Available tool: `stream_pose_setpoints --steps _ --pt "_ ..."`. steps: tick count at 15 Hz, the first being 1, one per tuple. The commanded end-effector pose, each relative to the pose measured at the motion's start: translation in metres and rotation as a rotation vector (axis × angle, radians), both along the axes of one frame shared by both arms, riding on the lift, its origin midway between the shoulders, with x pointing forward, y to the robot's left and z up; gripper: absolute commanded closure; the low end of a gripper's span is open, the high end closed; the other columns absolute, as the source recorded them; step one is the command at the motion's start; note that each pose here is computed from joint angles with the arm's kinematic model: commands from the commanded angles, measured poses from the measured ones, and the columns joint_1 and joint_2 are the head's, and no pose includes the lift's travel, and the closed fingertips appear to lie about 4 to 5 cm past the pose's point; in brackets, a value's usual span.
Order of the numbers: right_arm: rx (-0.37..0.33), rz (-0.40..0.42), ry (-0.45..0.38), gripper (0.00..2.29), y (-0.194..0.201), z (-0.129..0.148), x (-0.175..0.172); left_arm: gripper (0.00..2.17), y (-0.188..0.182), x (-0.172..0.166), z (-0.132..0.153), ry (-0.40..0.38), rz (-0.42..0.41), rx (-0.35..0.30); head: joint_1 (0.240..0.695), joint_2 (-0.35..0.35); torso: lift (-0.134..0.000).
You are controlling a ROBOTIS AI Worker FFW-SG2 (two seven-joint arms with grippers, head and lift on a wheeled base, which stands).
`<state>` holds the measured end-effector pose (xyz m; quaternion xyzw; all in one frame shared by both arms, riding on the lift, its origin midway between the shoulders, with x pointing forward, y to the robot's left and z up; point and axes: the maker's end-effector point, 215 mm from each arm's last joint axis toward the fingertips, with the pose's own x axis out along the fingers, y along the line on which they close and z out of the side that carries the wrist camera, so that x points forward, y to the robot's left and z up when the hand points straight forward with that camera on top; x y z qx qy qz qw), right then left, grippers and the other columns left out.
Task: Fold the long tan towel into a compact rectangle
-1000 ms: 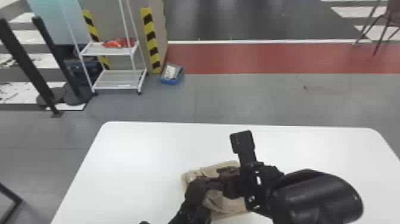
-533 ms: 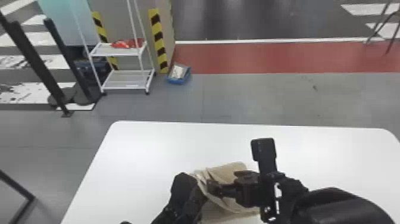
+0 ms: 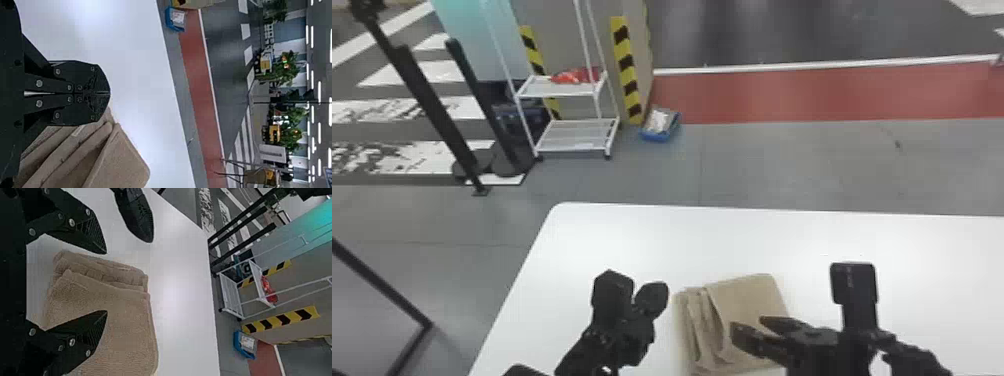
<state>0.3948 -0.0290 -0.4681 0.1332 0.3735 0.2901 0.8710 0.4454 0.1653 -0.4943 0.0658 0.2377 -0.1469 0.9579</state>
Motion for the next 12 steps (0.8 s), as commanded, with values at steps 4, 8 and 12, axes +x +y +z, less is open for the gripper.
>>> stream_pose_setpoints --steps 4,8,12 --pt "0.016 -0.020 0.077 1.64 -0.026 -0.017 -0.045 1.88 0.026 0.010 0.016 -0.021 0.036 -0.050 0.695 0.198 0.000" --pt "-0.025 -0.063 0.063 1.66 -0.052 -0.037 -0.053 1.88 0.023 0.012 0.017 -0.022 0.024 -0.066 0.695 0.179 0.000" --pt "-0.034 -0.106 0.082 1.66 -0.075 -0.072 -0.041 1.88 0.027 0.022 0.012 -0.019 0.027 -0.066 0.695 0.139 0.000"
